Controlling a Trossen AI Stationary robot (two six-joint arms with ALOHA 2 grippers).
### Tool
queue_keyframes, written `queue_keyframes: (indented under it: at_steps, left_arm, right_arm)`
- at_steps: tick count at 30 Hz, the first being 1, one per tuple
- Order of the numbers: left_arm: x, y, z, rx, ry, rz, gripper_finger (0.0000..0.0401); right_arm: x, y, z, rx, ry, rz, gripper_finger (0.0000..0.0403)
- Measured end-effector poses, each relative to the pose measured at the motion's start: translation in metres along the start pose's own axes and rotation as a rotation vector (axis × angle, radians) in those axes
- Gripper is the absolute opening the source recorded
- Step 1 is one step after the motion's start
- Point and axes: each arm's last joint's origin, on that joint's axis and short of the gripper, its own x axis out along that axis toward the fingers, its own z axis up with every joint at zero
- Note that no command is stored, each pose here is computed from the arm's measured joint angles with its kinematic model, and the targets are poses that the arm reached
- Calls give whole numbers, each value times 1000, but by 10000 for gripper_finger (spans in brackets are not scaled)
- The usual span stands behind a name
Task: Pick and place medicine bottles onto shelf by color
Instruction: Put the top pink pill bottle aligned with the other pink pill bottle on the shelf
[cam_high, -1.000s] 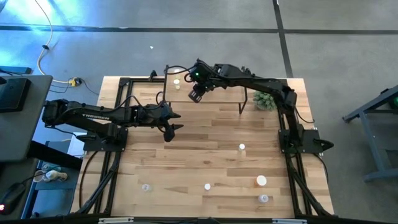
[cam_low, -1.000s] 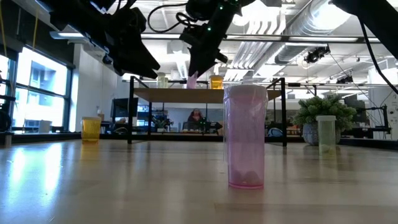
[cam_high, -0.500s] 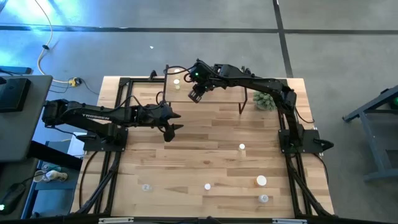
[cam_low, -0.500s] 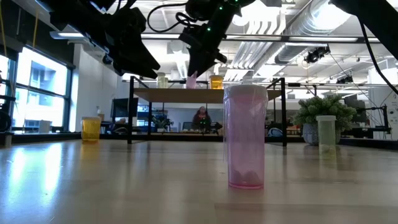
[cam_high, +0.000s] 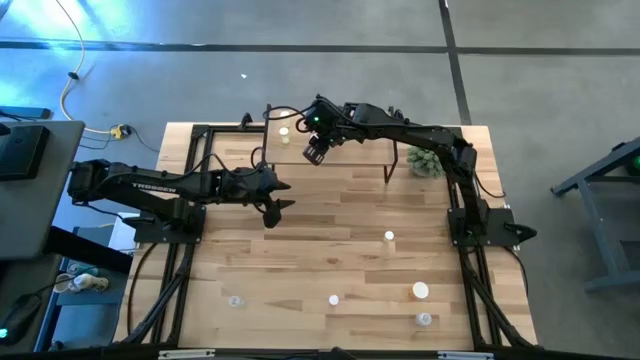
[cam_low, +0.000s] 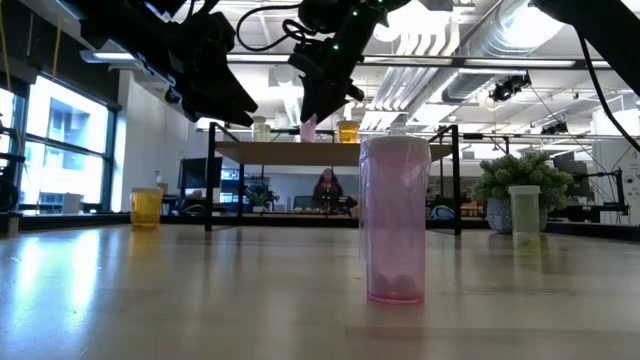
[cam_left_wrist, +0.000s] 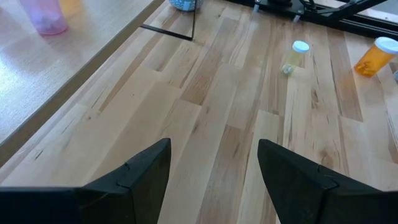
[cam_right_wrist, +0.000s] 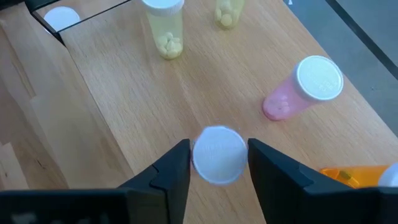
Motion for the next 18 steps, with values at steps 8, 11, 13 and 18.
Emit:
queue_keyframes:
  at_steps: [8, 11, 13, 18]
  left_arm:
    - [0, 0, 0, -1, 0, 0, 232]
    - [0, 0, 0, -2, 0, 0, 232]
    - [0, 0, 0, -2, 0, 0, 232]
    - [0, 0, 0, -1, 0, 0, 232]
  right_arm:
    - [0, 0, 0, 0, -3, 0, 151]
    - [0, 0, 1, 1, -6, 1, 151]
    - [0, 0, 1, 1, -6, 0, 152]
    - [-2, -1, 1, 2, -11, 1, 152]
